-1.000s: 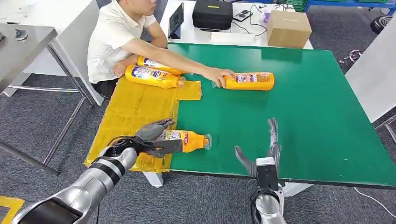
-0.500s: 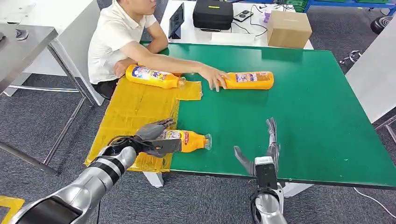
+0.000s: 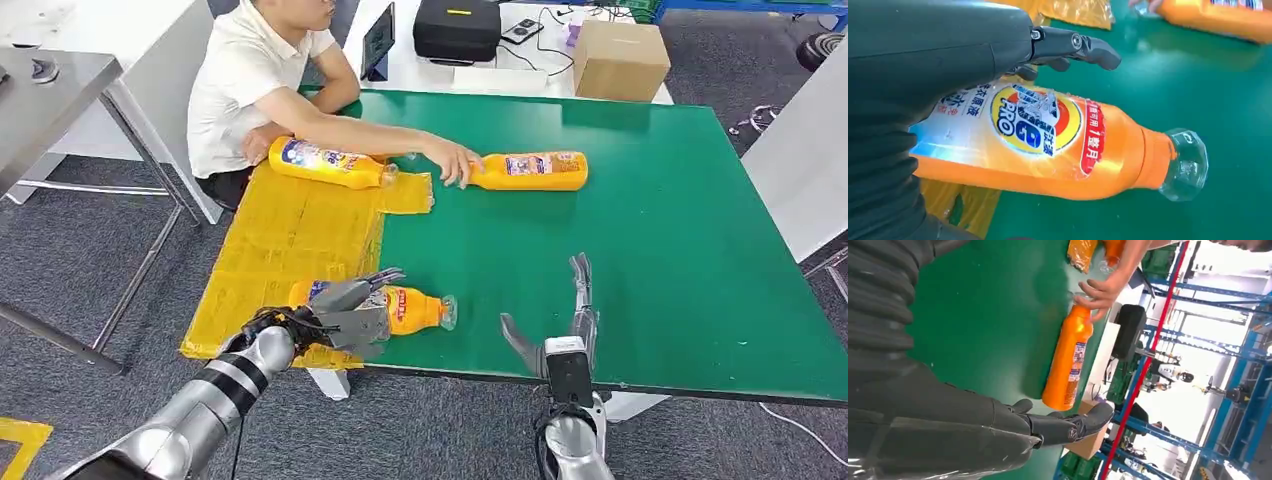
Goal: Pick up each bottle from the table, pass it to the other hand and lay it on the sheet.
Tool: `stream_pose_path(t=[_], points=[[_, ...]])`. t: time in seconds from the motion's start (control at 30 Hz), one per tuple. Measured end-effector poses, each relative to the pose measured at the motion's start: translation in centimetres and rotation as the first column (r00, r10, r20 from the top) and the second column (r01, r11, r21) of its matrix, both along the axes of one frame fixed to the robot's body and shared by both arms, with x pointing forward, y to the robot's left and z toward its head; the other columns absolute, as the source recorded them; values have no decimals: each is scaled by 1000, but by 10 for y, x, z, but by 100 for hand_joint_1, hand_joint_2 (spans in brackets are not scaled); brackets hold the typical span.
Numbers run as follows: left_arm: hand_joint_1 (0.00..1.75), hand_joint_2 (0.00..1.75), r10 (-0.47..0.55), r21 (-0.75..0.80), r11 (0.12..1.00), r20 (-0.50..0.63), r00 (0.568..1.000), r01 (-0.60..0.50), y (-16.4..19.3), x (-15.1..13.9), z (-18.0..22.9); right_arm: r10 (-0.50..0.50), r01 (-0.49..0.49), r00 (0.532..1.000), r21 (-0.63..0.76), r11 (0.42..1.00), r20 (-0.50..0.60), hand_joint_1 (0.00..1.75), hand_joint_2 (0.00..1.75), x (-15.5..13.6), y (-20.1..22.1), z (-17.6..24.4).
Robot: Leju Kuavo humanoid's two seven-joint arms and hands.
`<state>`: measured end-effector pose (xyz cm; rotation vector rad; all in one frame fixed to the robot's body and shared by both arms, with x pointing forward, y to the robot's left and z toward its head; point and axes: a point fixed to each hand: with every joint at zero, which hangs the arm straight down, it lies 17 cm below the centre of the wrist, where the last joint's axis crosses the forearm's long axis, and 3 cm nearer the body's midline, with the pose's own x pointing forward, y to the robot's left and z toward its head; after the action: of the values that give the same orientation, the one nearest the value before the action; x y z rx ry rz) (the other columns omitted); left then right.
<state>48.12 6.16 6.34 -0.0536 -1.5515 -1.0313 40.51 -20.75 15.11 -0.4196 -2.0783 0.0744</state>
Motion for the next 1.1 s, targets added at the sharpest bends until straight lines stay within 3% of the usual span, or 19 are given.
stream_pose_path(t=[0.4, 0.53, 0.6, 0.7, 0.77, 1.1], points=[[0, 175, 2, -45, 999, 24, 1000, -1, -4, -4, 9, -3, 3, 1000, -9, 1000, 1, 0, 175, 0, -2, 0], [0, 175, 31, -82, 996, 119, 992, -21, -7, -1, 33, -7, 7, 1000, -14, 1000, 2, 0, 175, -1, -3, -1], [0, 175, 105, -132, 989, 247, 963, -73, -7, 1, 61, -13, 14, 1000, -29, 999, 5, 0, 175, -2, -4, -1], [0, 175, 263, -249, 955, 447, 855, -164, -8, -7, 117, -25, 26, 1000, -63, 998, 14, 0, 175, -4, -4, 0], [0, 175, 325, -332, 927, 484, 812, -173, -12, -16, 143, -35, 38, 999, -107, 994, 29, 0, 175, -6, -3, 2], [0, 175, 362, -435, 890, 492, 792, -136, -25, -38, 175, -37, 42, 999, -135, 990, 34, 0, 175, -6, -6, 1]])
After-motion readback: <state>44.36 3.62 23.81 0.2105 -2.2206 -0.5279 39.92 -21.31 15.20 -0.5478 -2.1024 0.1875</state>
